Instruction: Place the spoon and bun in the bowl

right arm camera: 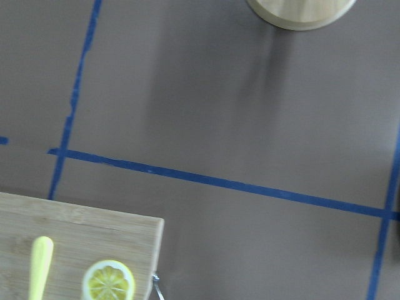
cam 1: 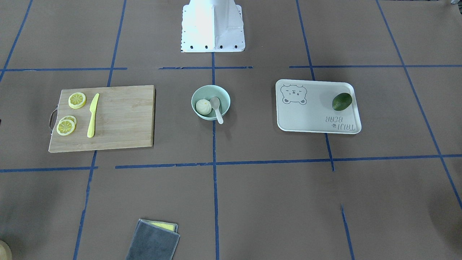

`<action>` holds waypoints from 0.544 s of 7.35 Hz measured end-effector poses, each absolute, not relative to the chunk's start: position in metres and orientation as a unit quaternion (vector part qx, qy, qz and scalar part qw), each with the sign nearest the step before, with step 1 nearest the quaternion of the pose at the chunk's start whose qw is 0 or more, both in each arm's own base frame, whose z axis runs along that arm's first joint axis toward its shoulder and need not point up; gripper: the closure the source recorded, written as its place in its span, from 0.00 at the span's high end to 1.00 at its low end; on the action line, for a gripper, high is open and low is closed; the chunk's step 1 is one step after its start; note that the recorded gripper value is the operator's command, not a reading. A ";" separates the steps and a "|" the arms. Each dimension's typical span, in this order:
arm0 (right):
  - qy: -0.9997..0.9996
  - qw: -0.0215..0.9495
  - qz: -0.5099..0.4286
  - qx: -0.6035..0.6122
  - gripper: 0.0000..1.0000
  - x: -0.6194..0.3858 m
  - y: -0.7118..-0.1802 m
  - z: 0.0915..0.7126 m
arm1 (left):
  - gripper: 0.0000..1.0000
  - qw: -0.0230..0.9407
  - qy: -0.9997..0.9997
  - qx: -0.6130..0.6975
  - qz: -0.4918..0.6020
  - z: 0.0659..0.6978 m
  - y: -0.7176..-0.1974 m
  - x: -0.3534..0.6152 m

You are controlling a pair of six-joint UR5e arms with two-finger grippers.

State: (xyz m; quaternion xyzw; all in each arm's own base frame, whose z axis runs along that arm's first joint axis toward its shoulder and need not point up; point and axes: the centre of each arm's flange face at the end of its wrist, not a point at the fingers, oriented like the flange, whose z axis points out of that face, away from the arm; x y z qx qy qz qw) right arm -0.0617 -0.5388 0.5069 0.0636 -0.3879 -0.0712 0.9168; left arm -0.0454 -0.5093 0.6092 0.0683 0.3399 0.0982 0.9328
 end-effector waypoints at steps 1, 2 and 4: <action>-0.385 0.917 -0.084 0.063 1.00 -0.024 -0.538 0.548 | 1.00 0.933 0.340 0.068 0.098 0.609 -0.509 -0.045; -0.382 0.917 -0.094 0.061 1.00 0.009 -0.537 0.584 | 1.00 0.933 0.340 0.068 0.098 0.609 -0.509 -0.045; -0.380 0.919 -0.094 0.053 1.00 0.052 -0.526 0.634 | 1.00 0.933 0.340 0.067 0.098 0.610 -0.508 -0.045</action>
